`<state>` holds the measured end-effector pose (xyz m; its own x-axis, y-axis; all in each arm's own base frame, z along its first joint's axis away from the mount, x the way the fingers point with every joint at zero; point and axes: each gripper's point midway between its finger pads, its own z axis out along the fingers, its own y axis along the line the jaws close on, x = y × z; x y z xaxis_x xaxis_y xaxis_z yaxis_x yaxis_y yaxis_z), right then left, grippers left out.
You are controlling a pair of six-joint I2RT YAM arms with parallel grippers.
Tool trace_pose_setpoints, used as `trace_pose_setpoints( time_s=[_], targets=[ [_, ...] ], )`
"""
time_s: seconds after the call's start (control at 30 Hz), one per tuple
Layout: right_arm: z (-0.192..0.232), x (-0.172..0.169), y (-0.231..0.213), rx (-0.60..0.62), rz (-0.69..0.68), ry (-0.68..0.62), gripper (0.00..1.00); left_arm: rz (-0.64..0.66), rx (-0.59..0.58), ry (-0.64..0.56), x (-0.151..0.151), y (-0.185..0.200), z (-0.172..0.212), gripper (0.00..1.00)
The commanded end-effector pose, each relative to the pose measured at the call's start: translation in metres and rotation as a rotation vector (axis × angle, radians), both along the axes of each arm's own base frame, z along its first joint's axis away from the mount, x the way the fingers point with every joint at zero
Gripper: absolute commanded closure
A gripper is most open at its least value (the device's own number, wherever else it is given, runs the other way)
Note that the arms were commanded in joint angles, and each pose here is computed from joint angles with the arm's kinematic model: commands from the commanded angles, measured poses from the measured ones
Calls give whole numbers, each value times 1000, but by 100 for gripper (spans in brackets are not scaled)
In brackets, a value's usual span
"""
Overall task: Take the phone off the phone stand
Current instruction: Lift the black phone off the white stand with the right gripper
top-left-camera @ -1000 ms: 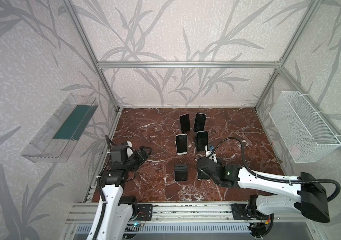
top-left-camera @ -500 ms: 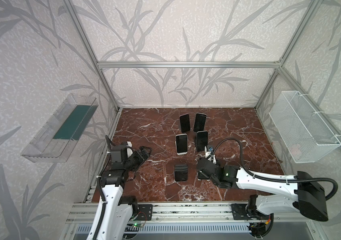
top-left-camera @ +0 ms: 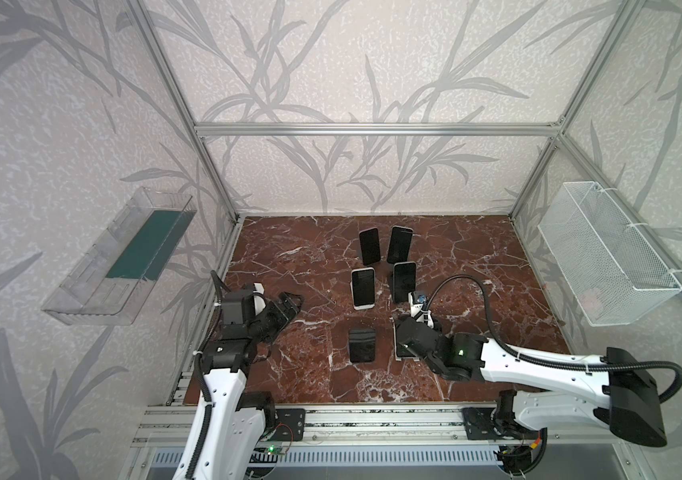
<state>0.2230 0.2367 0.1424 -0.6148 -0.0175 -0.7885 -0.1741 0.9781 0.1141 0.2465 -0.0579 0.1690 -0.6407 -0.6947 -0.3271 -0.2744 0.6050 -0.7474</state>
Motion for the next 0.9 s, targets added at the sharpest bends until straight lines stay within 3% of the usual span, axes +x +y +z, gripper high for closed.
trace_pose_setpoints(
  time_s=[0.0, 0.43, 0.87],
  targets=[
    [23, 3, -2, 14, -5, -62, 35, 8, 6, -3, 1, 2, 0, 7],
    [67, 9, 0, -42, 74, -178, 36, 12, 15, -5, 1, 4, 1, 7],
    [121, 27, -19, -88, 64, -256, 35, 22, 8, 11, 3, 5, -7, 8]
  ],
)
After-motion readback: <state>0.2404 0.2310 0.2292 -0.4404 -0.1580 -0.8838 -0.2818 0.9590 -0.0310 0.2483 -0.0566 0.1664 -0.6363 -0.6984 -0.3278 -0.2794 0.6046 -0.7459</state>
